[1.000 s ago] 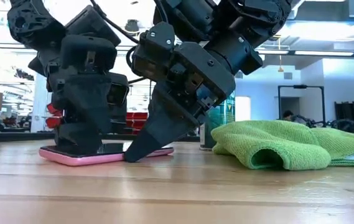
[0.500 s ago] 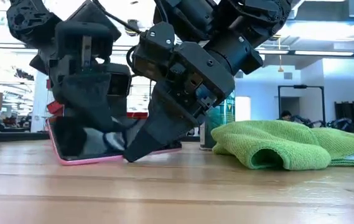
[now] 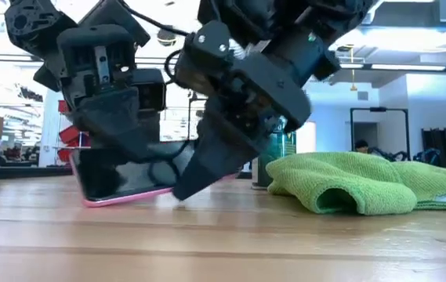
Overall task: Apply microfiber cloth
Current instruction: Spray the front of the pink phone using the white spray bottle
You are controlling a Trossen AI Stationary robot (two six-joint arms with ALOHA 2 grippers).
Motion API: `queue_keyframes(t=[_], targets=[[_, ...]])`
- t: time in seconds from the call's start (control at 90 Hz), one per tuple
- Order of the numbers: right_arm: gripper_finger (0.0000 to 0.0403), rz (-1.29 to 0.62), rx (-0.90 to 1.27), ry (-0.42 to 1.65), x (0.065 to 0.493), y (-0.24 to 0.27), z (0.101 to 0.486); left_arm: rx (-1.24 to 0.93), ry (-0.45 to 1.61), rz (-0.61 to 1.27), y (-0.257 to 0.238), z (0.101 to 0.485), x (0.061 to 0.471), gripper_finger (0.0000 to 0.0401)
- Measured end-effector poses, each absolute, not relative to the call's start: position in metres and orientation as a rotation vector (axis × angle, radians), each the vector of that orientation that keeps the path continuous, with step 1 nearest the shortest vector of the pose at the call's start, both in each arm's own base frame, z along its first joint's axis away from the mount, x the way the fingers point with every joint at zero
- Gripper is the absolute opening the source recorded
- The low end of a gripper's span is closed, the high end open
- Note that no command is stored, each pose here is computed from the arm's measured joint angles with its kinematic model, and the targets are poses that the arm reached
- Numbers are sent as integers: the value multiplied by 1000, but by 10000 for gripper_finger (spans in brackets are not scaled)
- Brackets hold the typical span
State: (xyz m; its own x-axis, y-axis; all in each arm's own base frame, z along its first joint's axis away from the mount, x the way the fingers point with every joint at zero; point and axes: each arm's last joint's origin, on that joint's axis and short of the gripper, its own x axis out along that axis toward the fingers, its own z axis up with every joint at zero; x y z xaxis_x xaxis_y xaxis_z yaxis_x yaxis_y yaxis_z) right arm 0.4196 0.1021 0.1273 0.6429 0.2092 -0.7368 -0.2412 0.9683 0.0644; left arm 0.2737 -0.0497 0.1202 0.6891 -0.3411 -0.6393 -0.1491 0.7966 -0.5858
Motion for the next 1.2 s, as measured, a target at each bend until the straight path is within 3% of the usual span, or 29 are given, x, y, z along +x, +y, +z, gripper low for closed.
queue_keyframes(t=[0.478, 0.922, 1.2], targets=[[0, 181, -157, 772, 392, 118, 184, -459, 621, -83, -66, 136, 277, 7], [0, 90, -102, 701, 332, 115, 196, -242, 449, 144, -56, 195, 237, 5], [0, -25, -10, 647, 276, 110, 197, -112, 384, 360, -54, 205, 217, 5]])
